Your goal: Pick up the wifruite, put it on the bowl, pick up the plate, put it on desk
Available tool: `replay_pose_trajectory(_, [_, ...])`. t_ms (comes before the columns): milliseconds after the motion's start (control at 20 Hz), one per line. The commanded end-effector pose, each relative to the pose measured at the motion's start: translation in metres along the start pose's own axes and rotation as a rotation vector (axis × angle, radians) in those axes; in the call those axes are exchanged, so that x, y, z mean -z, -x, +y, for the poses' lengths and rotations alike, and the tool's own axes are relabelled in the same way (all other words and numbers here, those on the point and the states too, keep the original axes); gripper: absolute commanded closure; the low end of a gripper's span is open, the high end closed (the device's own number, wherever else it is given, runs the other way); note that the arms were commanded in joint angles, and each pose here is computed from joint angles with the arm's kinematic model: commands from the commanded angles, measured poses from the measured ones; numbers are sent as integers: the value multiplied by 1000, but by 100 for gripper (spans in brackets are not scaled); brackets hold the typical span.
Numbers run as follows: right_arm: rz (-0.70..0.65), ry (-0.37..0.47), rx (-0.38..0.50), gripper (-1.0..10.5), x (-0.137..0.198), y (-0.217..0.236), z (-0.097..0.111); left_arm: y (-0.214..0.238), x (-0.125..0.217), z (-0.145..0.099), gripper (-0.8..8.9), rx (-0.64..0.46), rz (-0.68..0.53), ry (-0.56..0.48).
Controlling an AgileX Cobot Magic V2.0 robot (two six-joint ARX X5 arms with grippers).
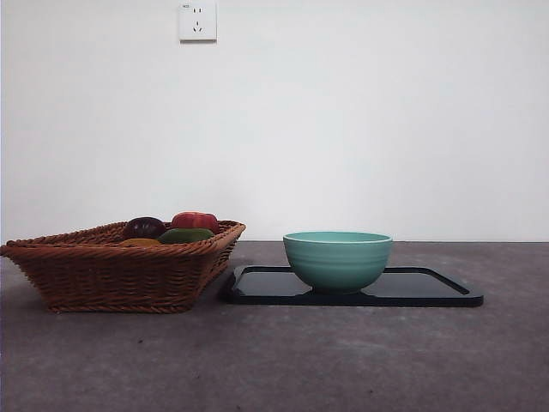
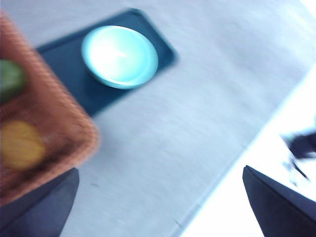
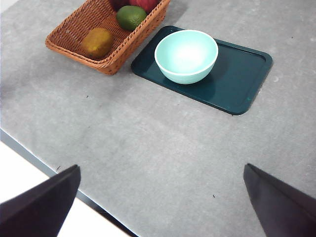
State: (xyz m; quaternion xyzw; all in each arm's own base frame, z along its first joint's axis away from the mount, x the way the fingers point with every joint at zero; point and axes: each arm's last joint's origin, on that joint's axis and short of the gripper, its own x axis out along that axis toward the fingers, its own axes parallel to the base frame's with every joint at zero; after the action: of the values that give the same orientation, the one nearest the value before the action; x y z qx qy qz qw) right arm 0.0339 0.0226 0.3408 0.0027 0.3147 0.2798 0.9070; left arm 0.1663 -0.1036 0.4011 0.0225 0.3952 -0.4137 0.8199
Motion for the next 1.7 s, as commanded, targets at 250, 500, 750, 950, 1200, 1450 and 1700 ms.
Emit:
replay_pose_trajectory(250, [-14, -5, -7, 367, -2, 2, 1, 34, 30, -22, 283, 82, -65, -119])
replay_pose_trajectory(500, [-14, -5, -7, 367, -2, 2, 1, 54, 65, -31, 283, 80, -114, -137])
replay_pose_trajectory(750, [-14, -5, -7, 367, -2, 2, 1, 66, 103, -36, 283, 78, -169, -155])
replay_pose_trajectory(950, [-14, -6, -7, 367, -2, 2, 1, 79, 119, -42, 283, 75, -233, -186])
replay_pose_trajectory(1200, [-20, -8, -8, 367, -3, 1, 1, 89, 128, -47, 283, 72, -282, -210])
replay_pose_trajectory(1450, [-13, -90, -9, 368, -19, -15, 0, 89, 128, -47, 283, 75, -283, -192])
replay_pose_trajectory(1700, [121, -196, 16, 368, -48, -66, -4, 89, 128, -47, 283, 75, -283, -192])
